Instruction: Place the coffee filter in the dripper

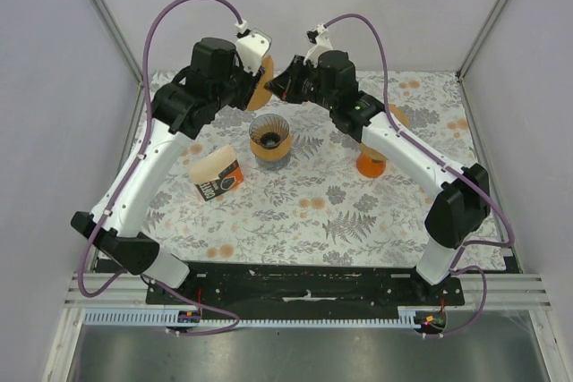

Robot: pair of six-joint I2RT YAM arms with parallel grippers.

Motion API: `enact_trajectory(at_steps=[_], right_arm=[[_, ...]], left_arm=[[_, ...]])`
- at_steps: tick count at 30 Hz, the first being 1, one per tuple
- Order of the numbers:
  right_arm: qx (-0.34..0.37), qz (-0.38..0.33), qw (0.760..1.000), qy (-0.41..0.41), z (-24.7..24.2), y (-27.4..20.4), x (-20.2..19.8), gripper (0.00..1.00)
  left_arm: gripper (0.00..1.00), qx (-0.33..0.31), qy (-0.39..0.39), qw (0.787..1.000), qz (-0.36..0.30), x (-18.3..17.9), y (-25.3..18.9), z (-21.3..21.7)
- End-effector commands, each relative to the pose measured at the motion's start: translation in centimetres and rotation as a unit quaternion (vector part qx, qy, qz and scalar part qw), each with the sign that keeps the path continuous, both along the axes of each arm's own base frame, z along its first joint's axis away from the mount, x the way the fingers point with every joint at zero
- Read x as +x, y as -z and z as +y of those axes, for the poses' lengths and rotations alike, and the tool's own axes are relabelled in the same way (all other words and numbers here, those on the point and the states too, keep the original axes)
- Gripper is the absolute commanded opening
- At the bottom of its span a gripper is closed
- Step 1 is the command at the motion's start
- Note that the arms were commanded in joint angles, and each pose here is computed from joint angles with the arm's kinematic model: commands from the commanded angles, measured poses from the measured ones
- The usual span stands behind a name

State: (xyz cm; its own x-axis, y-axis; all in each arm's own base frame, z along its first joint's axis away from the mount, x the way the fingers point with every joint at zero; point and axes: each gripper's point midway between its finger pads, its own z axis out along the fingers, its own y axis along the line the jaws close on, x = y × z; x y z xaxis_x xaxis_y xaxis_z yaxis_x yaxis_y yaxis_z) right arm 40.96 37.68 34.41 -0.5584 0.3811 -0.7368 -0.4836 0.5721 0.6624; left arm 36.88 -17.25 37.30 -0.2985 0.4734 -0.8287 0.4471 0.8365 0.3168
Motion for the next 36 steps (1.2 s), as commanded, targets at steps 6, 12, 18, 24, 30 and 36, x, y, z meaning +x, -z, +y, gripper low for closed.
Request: enact_trajectory(at_steps=[6, 12, 18, 24, 30, 36], right_arm=[[-0.076, -0.104, 0.992, 0.019, -1.2, -4.9, -1.5, 0.0], [-0.103, -0.125, 0.987, 0.02, -1.0, -5.3, -1.9, 0.0], [-0.131, -0.13, 0.981, 0.059, -2.8, -4.6, -1.0, 0.0], [-0.104, -0.132, 0.985, 0.036, -0.8, -4.9, -1.0, 0.36], [-0.11, -0.121, 0.986, 0.031, 0.4, -3.5, -0.1, 0.4], [-0.115, -0.107, 0.987, 0.041, 0.5, -2.3, 0.5, 0.39]], left_arm=[[0.66, -0.017, 0.006, 1.0, -0.007, 2.0, 0.7, -1.9], [0.6, -0.009, 0.001, 1.0, -0.007, 3.0, 1.6, -2.1], [0.02, -0.004, -0.028, 0.999, -0.021, 3.3, 1.6, -1.0], [0.02, -0.032, -0.008, 0.999, -0.014, 2.8, 1.0, -2.1], [0.02, -0.061, 0.018, 0.998, -0.005, 1.9, 0.1, -3.1], [0.02, -0.065, 0.004, 0.998, -0.012, 2.0, -0.3, -2.8]])
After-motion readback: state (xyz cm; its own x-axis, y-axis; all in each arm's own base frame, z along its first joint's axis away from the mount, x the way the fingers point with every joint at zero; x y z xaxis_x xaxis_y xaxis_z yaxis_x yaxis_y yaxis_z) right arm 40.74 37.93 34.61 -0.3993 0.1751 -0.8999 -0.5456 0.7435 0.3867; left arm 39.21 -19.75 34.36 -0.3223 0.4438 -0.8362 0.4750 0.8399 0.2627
